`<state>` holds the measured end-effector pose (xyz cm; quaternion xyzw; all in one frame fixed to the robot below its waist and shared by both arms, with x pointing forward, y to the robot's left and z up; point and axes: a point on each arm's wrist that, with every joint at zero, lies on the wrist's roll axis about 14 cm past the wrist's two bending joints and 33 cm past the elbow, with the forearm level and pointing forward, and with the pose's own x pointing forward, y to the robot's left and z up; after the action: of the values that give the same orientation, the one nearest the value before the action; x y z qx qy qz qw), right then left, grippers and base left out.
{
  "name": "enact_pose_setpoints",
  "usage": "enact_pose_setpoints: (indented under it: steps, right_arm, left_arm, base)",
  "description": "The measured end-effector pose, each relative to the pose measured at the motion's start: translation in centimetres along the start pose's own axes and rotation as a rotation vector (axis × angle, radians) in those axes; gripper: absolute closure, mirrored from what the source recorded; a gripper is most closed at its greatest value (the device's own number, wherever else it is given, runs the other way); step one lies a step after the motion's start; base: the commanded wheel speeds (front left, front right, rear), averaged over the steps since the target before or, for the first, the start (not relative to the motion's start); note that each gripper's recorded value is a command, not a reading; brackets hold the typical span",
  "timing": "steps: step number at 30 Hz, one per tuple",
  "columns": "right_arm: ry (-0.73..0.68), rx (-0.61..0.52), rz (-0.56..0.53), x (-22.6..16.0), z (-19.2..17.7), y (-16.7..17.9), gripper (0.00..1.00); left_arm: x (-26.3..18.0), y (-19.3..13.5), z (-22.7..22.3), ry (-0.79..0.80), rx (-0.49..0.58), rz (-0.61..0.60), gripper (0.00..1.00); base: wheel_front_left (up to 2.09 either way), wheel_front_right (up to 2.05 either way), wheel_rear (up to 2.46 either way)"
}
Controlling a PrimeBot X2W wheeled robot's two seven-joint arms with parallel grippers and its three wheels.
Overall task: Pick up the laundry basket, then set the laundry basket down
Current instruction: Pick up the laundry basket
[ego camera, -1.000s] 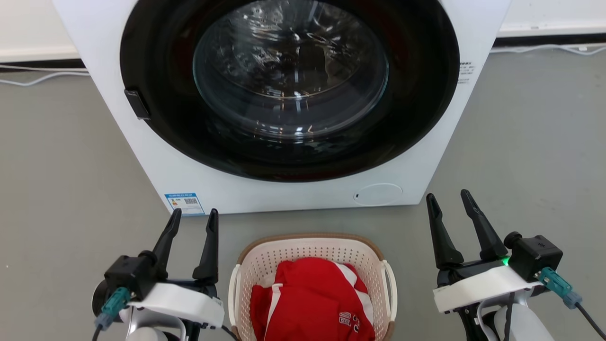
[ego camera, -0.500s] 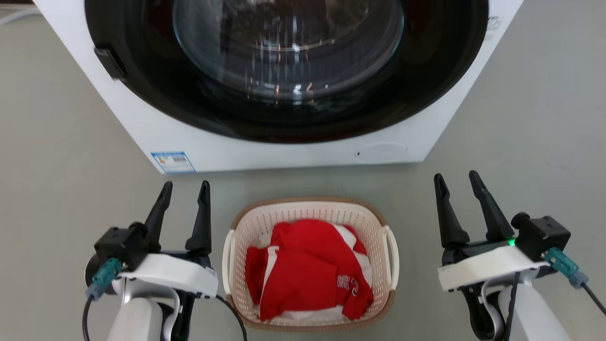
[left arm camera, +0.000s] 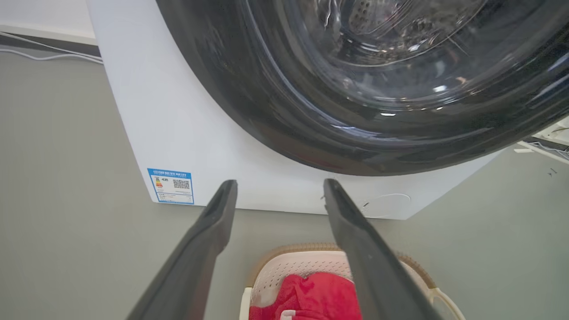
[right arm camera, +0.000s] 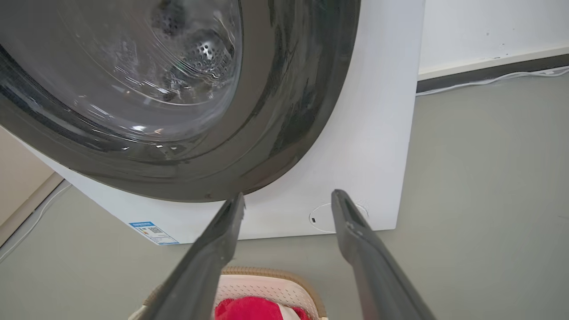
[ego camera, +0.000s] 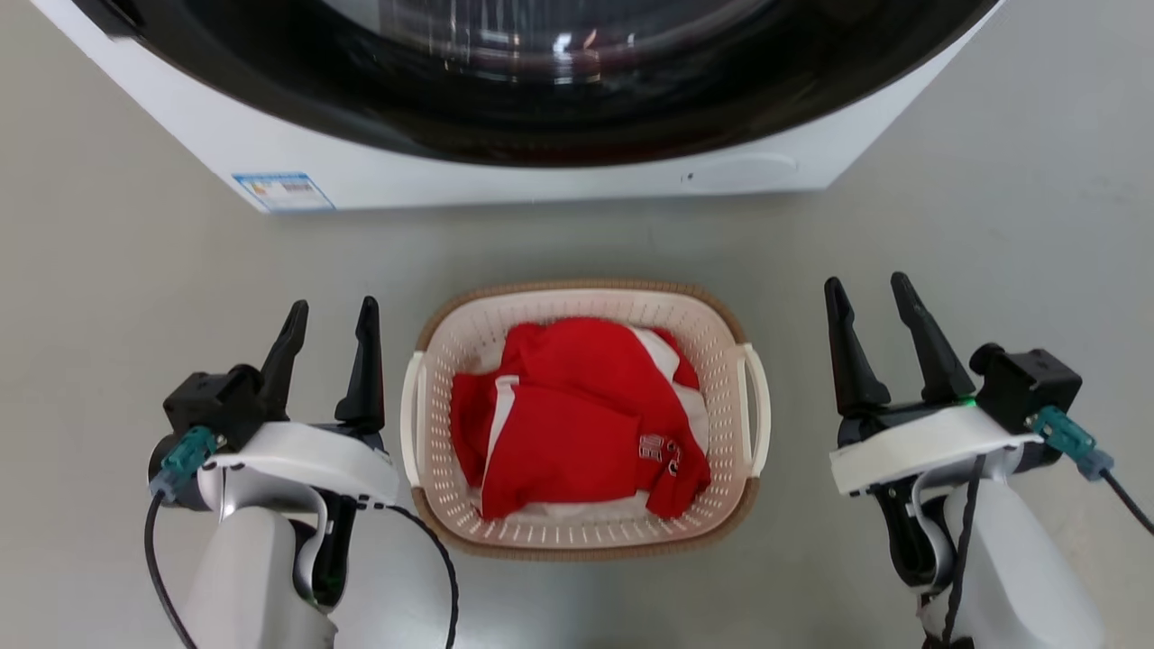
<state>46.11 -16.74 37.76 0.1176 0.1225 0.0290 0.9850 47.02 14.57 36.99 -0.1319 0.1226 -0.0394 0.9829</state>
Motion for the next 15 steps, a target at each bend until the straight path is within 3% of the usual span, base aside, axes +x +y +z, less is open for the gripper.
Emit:
enact_pose_setpoints:
  steps: [15]
  right_arm:
    - [0.300, 0.014, -0.056, 2.1, -11.4, -2.5, 0.00]
  left_arm:
    - [3.1, 1.4, -11.4, 0.297, -0.005, 0.014, 0.00]
  base:
    - [0.00, 0.00, 0.00]
